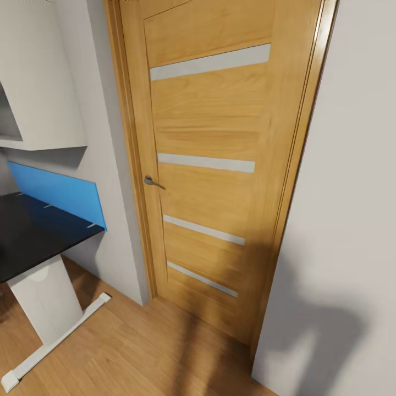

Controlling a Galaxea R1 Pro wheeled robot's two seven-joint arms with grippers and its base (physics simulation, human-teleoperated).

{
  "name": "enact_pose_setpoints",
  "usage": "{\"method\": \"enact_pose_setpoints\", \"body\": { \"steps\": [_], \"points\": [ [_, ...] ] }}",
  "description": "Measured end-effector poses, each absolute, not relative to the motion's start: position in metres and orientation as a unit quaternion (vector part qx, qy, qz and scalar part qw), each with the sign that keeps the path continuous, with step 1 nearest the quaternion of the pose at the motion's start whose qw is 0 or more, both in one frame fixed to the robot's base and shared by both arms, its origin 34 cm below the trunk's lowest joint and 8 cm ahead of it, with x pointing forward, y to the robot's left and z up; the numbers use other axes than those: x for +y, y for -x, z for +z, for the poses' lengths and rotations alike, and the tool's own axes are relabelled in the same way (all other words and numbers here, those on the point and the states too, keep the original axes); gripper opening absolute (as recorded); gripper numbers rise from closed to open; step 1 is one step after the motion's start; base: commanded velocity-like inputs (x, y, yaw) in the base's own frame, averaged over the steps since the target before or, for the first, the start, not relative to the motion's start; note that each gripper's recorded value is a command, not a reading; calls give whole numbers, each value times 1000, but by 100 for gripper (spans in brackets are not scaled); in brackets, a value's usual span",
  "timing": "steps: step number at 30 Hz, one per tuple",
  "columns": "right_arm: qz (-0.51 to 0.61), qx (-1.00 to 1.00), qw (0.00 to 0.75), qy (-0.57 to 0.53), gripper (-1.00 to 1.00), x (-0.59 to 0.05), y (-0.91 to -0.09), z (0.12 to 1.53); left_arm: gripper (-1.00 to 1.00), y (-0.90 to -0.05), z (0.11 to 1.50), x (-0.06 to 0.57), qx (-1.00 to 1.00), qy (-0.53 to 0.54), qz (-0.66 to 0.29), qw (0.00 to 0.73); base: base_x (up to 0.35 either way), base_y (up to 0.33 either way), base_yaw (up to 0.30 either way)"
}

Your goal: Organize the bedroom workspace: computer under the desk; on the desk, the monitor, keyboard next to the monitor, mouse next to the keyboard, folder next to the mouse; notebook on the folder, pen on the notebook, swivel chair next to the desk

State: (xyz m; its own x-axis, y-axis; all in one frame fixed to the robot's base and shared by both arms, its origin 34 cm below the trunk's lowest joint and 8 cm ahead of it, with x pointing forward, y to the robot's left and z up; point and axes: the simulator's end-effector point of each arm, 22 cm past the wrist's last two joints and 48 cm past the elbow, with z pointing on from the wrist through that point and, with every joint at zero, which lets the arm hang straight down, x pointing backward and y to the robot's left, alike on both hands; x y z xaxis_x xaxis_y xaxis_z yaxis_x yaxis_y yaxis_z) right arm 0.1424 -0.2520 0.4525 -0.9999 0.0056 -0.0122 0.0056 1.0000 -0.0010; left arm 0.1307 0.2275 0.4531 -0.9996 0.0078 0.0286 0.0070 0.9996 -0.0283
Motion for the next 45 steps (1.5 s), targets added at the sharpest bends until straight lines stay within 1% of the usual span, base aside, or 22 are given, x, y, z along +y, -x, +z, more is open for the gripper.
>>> {"method": "enact_pose_setpoints", "body": {
  "steps": [4,5,12,15,18,19,21,23,25,27,28,30,31,34,38,42,45],
  "points": [
    [-1,1000,17,-4,100,-253,-148,459,100,-131,460,228,-1000,2,14,13,0,0,26],
    [-2,998,65,-4,100,-253,-169,463,100,-131,461,228,-1000,2,14,13,0,0,130],
    [-3,998,70,-4,100,-253,-171,474,100,-133,472,228,-1000,0,13,12,0,0,215],
    [-4,997,83,-5,100,-254,-177,480,100,-144,477,228,-1000,-1,13,0,0,0,255],
    [-5,993,121,-6,100,-256,-195,488,100,-170,482,229,-1000,-2,13,-27,0,0,260],
    [-5,988,157,-6,100,-256,-211,494,100,-188,485,230,-999,-2,12,-46,0,0,261],
    [-5,981,194,-5,100,-256,-226,502,100,-208,490,231,-998,-2,12,-67,0,0,262],
    [-5,976,217,-5,100,-256,-236,509,100,-224,496,232,-996,-3,11,-84,0,0,262],
    [-6,968,251,-4,100,-257,-250,520,100,-261,507,233,-992,-3,11,-127,0,0,262],
    [-6,964,266,-4,100,-258,-258,526,100,-282,516,233,-988,-4,10,-153,0,0,263],
    [-6,960,281,-4,100,-258,-269,531,100,-302,524,233,-984,-5,10,-180,0,0,263],
    [-6,947,320,-3,100,-257,-301,545,100,-362,554,230,-961,-8,12,-277,0,0,263],
    [-7,944,331,-3,100,-258,-310,550,100,-377,564,228,-953,-9,14,-302,0,0,263],
    [-10,936,352,-3,100,-260,-328,562,100,-388,576,226,-946,-13,15,-324,0,0,264],
    [-20,930,366,0,100,-275,-341,574,100,-379,578,234,-947,-14,13,-322,0,0,264],
    [-29,930,366,3,100,-288,-340,580,100,-377,584,268,-943,-6,-8,-334,0,0,264],
    [-31,934,356,5,100,-290,-326,579,100,-378,590,279,-940,-3,-14,-340,0,0,264]
  ]
}}
